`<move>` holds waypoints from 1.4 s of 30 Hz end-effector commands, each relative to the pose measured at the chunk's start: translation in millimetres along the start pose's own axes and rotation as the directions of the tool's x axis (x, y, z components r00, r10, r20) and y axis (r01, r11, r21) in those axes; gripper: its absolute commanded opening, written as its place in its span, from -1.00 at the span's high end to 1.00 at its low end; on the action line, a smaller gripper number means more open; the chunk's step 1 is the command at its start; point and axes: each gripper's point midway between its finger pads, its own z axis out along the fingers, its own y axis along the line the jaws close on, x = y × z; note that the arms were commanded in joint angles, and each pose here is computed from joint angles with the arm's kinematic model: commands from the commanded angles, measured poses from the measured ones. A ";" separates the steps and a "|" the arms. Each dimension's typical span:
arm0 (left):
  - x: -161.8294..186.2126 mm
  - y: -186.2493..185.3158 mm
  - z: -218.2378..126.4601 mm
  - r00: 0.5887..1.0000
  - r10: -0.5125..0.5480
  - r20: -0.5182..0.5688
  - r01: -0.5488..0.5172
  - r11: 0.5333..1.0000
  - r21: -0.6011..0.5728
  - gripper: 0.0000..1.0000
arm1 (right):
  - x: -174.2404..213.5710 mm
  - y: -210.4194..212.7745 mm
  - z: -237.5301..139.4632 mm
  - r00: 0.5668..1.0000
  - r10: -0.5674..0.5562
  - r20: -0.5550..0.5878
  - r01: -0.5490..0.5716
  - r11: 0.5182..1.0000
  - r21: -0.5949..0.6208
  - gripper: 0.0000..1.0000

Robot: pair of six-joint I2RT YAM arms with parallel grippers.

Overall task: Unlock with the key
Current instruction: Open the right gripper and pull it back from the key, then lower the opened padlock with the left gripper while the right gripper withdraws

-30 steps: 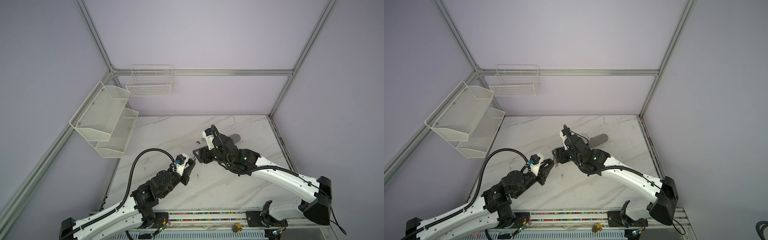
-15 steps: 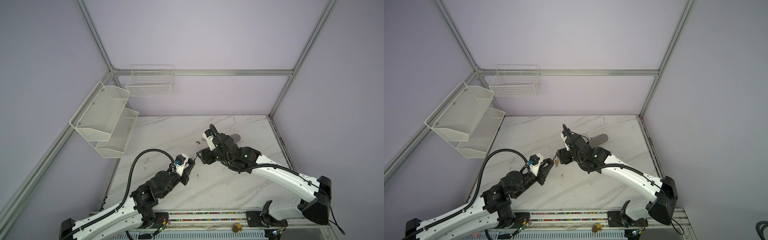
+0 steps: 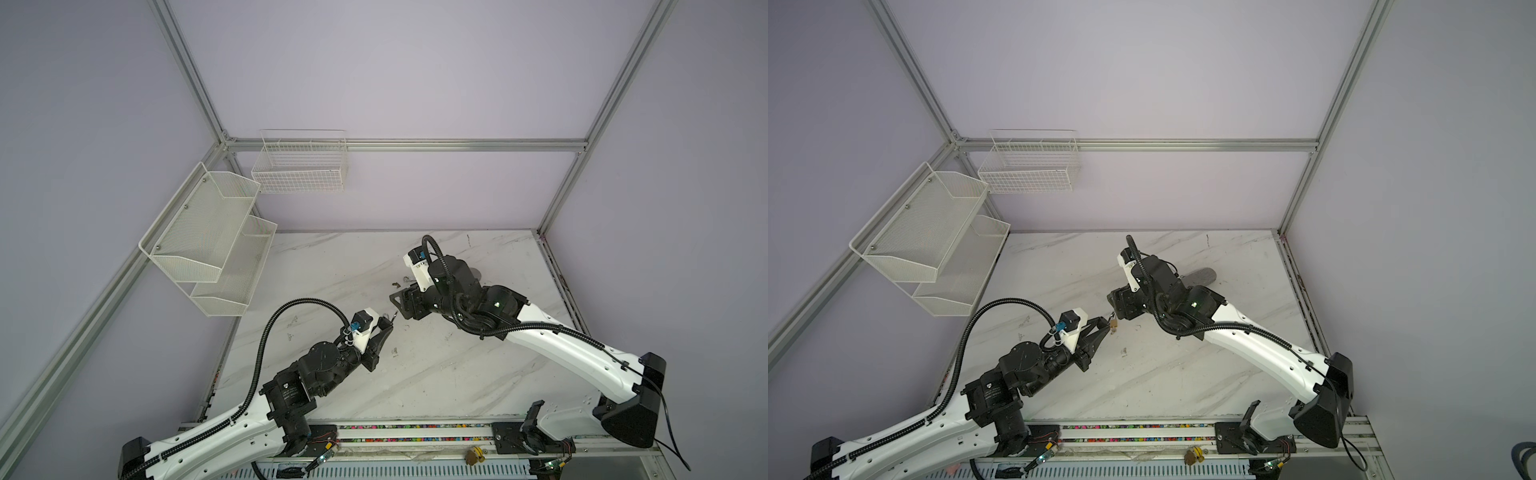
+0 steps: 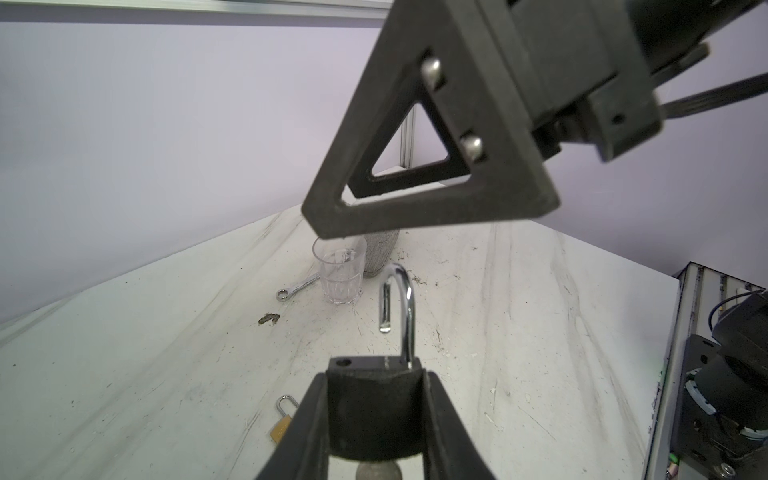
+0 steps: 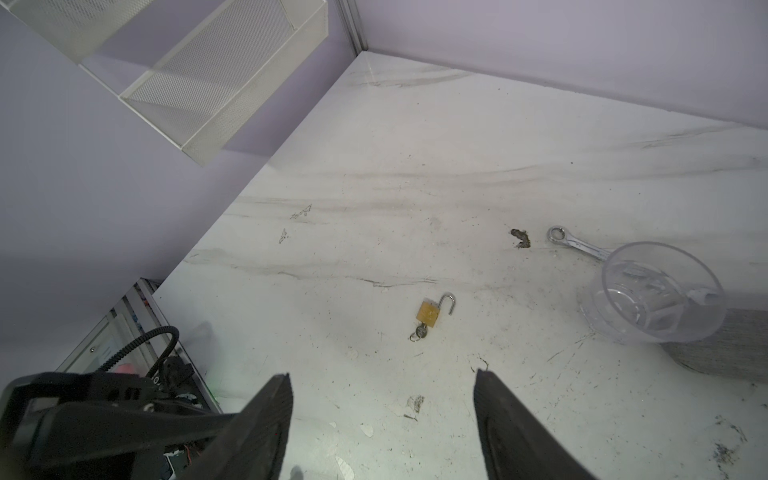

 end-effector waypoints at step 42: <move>-6.3 6.2 19.3 0.992 -0.112 -0.064 0.106 0.991 -0.083 1.00 | 10.8 -77.0 -45.3 0.979 0.175 0.101 -0.186 0.975 0.120 -0.66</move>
